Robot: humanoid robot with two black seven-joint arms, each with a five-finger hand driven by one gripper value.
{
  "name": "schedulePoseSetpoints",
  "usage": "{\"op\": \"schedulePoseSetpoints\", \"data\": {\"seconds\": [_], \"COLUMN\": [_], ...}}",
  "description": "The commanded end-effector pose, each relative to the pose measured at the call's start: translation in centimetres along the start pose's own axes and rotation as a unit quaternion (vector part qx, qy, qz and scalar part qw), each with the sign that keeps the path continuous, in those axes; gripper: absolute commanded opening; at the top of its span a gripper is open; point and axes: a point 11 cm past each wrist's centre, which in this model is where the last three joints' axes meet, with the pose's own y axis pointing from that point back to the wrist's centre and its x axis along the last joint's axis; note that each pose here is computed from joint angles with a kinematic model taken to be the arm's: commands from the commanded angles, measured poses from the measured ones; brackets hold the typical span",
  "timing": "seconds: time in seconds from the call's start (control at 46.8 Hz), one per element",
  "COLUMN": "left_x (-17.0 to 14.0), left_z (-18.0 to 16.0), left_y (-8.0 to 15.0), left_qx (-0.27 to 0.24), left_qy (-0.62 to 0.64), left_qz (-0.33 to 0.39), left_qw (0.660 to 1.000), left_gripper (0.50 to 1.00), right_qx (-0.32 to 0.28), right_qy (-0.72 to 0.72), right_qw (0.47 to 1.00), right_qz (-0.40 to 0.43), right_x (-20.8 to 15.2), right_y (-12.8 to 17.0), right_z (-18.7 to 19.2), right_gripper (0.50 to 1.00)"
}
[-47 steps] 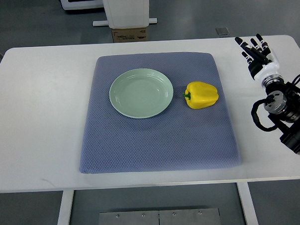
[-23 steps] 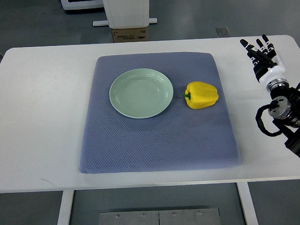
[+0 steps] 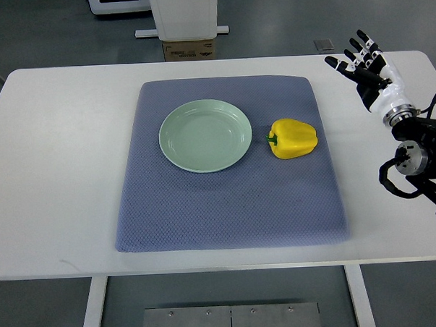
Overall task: Place yellow pepper on plate with right hand
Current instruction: 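Reach the right hand toward the yellow pepper and wrap fingers around it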
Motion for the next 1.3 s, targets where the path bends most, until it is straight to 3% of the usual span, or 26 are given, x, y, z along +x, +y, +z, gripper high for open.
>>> {"op": "schedulePoseSetpoints", "data": {"seconds": [0.0,0.428,0.663,1.283], "left_x": [0.0,0.0,0.0,0.0], "left_z": [0.0,0.0,0.0,0.0], "left_y": [0.0,0.0,0.0,0.0], "left_qx": [0.0,0.0,0.0,0.0], "left_qy": [0.0,0.0,0.0,0.0], "left_qz": [0.0,0.0,0.0,0.0], "left_qw": [1.0,1.0,1.0,1.0], "left_gripper": [1.0,1.0,1.0,1.0], "right_qx": [-0.008,0.002,-0.016,-0.033], "right_qy": [0.05,0.273,0.325,0.458], "right_qw": [0.999,0.956,0.931,0.865], "right_qz": [-0.018,-0.106,-0.165,-0.202], "right_x": [-0.4,1.9,0.5,-1.9], "right_y": [0.5,4.4,5.9,4.2], "right_z": [0.6,1.0,3.0,5.4], "right_gripper": [1.0,1.0,1.0,1.0]}}
